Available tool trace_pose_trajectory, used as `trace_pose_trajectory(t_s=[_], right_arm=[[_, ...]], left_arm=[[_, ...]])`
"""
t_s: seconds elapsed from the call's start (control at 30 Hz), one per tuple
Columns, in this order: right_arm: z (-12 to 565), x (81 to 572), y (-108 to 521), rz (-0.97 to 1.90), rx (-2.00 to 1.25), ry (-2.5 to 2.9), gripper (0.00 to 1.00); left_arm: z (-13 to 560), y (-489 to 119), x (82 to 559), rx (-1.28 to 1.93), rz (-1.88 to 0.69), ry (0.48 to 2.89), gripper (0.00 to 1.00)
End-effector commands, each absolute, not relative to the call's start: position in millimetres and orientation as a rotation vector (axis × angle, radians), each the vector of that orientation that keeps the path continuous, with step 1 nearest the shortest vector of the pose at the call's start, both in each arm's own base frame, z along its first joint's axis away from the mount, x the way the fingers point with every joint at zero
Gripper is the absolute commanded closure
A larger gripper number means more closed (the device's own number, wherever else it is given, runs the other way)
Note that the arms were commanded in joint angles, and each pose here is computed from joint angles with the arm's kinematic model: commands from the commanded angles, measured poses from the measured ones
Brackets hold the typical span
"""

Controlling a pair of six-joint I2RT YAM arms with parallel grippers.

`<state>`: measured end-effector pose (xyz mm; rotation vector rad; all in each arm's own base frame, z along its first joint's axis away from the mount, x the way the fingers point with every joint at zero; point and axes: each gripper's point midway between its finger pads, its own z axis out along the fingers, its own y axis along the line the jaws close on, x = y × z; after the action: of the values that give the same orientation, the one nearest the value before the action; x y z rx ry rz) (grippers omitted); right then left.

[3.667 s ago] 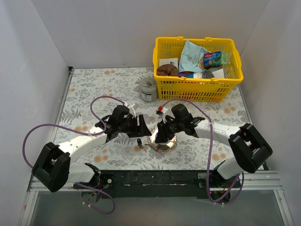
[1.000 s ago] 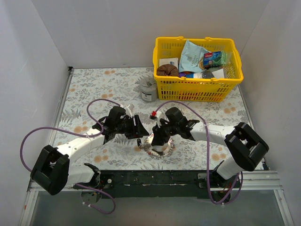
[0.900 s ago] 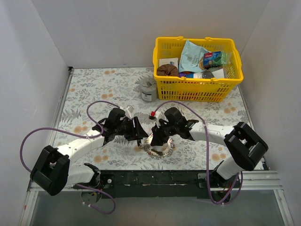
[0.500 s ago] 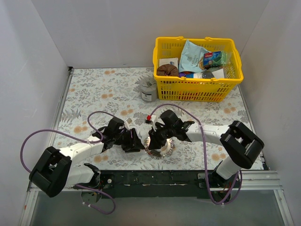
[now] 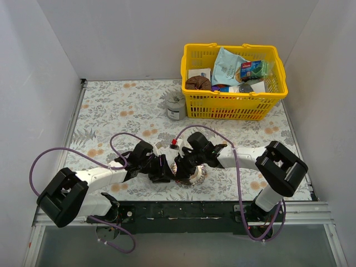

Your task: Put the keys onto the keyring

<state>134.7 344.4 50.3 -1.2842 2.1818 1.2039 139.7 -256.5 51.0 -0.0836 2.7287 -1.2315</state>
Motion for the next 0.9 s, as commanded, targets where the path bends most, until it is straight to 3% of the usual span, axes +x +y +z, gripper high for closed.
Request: trace_pose_trajectory(t_s=[0.0, 0.5, 0.87], right_arm=[[60, 138, 358, 1.230, -1.310, 2.115, 0.60], [60, 142, 364, 1.223, -1.298, 2.124, 0.64], [55, 137, 363, 1.235, -1.356, 2.120, 0.65]], left_arm=[[53, -258, 150, -0.118, -1.209, 2.686, 0.60], [67, -260, 166, 0.105, -1.129, 2.547, 0.62], [70, -255, 175, 0.070, -1.066, 2.525, 0.62]])
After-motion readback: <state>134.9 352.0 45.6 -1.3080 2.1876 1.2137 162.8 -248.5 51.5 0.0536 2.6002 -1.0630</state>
